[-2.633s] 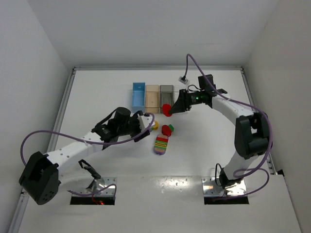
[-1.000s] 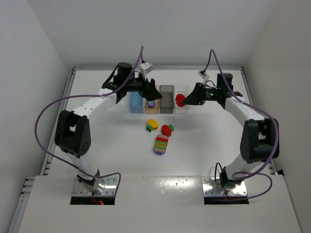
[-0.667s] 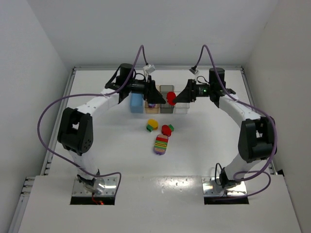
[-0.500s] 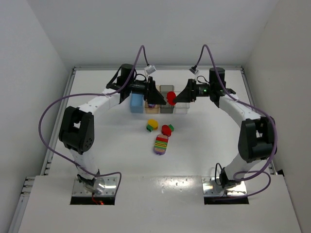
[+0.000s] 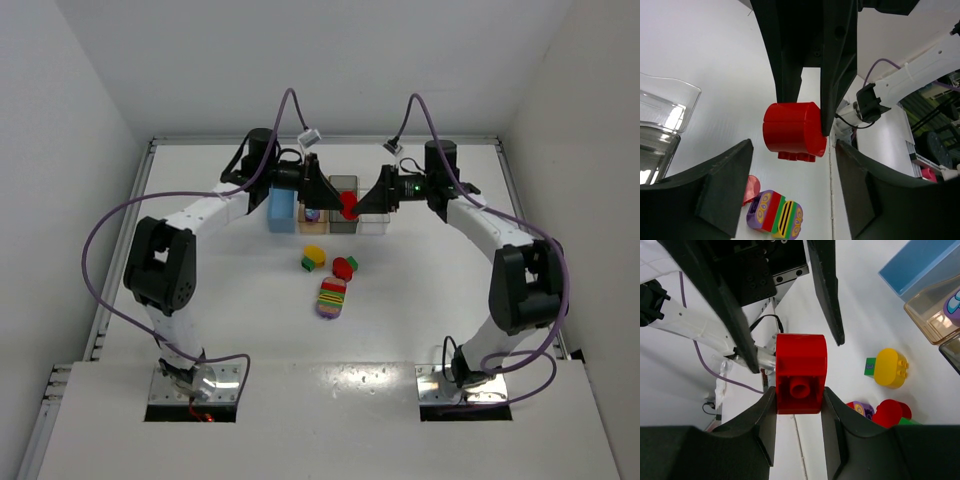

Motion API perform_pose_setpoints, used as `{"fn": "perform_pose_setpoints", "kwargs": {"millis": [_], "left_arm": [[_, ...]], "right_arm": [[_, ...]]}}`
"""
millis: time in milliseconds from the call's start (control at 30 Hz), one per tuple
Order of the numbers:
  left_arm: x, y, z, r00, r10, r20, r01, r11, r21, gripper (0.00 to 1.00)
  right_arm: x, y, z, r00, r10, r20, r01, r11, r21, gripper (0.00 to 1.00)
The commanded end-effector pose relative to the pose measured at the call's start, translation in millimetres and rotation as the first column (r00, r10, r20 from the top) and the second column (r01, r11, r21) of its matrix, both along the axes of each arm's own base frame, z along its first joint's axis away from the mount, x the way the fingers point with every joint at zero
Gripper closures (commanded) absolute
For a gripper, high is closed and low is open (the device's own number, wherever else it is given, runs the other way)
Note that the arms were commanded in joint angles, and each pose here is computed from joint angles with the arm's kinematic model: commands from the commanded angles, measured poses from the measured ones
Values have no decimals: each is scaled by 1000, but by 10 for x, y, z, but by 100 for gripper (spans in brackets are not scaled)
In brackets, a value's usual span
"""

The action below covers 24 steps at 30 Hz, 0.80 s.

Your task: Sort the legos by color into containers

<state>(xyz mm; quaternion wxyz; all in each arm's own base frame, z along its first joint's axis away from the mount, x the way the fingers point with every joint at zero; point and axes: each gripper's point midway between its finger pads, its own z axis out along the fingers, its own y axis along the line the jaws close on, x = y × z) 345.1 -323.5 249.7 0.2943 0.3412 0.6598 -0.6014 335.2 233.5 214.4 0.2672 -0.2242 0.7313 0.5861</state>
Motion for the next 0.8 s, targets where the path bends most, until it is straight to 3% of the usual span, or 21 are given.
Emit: {"fn": "perform_pose_setpoints", "kwargs": {"millis": [0, 267, 300, 400, 767], "left_arm": [[12, -61, 78, 999, -29, 44, 30, 999, -29, 29], [15, -64, 13, 999, -28, 25, 29, 999, -25, 67], [15, -64, 13, 999, -28, 25, 29, 999, -25, 77], [-20, -49, -24, 1000, -28, 14, 28, 999, -21, 92], [-109, 97, -339, 1000, 14, 9, -15, 997, 74, 98]], "right_arm": [[30, 56, 192, 996, 40, 83, -43, 999, 31, 100], [37, 57, 200, 995, 40, 92, -43, 999, 32, 100], [37, 57, 200, 995, 40, 92, -43, 999, 32, 100], [85, 9, 194, 995, 18, 93, -21, 999, 29, 100], [471, -763, 226, 968, -206, 141, 208, 978, -2, 100]]}}
